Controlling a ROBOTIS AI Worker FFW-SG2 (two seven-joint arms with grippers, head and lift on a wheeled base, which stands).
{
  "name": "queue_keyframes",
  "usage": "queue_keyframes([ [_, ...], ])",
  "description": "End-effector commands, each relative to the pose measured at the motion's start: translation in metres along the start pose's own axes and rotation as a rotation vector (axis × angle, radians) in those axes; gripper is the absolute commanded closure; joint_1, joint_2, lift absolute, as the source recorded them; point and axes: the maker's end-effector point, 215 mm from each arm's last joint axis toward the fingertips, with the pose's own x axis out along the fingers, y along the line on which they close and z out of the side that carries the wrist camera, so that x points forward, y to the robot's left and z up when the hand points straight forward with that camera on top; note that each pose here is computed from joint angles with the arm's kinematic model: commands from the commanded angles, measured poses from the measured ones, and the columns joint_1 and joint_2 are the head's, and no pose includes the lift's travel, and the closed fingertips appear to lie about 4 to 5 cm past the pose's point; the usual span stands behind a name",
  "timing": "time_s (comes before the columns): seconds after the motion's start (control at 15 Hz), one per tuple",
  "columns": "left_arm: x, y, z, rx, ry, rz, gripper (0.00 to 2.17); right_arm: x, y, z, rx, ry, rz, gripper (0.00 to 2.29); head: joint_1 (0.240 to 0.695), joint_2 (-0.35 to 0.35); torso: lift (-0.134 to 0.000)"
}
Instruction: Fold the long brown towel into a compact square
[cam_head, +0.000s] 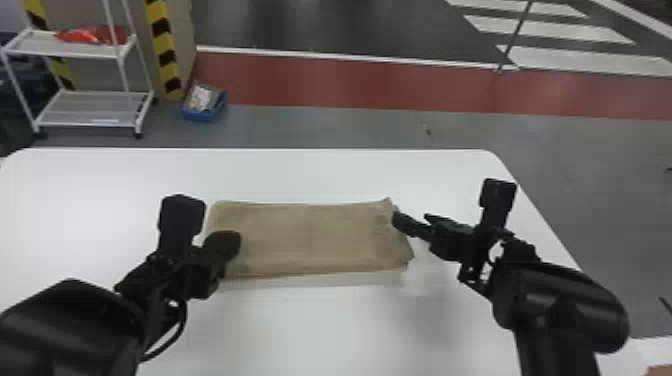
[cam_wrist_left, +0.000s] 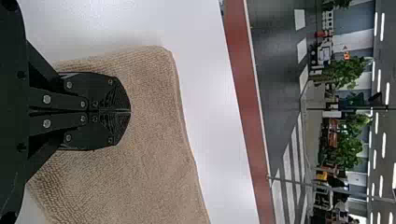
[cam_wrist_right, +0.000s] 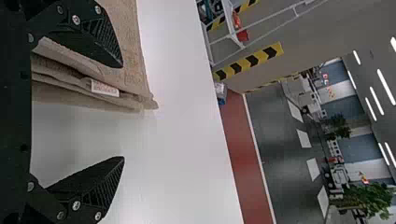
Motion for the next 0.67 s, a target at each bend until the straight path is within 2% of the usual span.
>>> queue_keyframes([
  [0.0, 0.001, -0.003, -0.003, -0.006, 0.007, -0.005, 1.73, 0.006, 0.009, -0.005, 0.010, 0.055, 0.037, 0.28, 0.695, -0.135, -0.123],
  [0.13, 0.003, 0.000, -0.003, -0.007, 0.009, -0.001, 1.73, 0.006, 0.014, -0.021, 0.037, 0.120, 0.051, 0.29, 0.695, -0.125, -0.123],
  [0.33, 0.004, 0.000, -0.002, -0.008, 0.008, -0.001, 1.73, 0.007, 0.017, -0.020, 0.006, 0.134, 0.048, 0.41, 0.695, -0.118, -0.123],
  [0.53, 0.003, 0.002, -0.009, -0.010, 0.035, 0.001, 1.73, 0.010, 0.029, -0.017, 0.013, 0.159, 0.081, 0.71, 0.695, -0.112, -0.123],
  [0.6, 0.003, 0.003, -0.012, -0.009, 0.044, 0.003, 1.73, 0.011, 0.034, -0.018, 0.013, 0.172, 0.094, 0.92, 0.695, -0.109, -0.123],
])
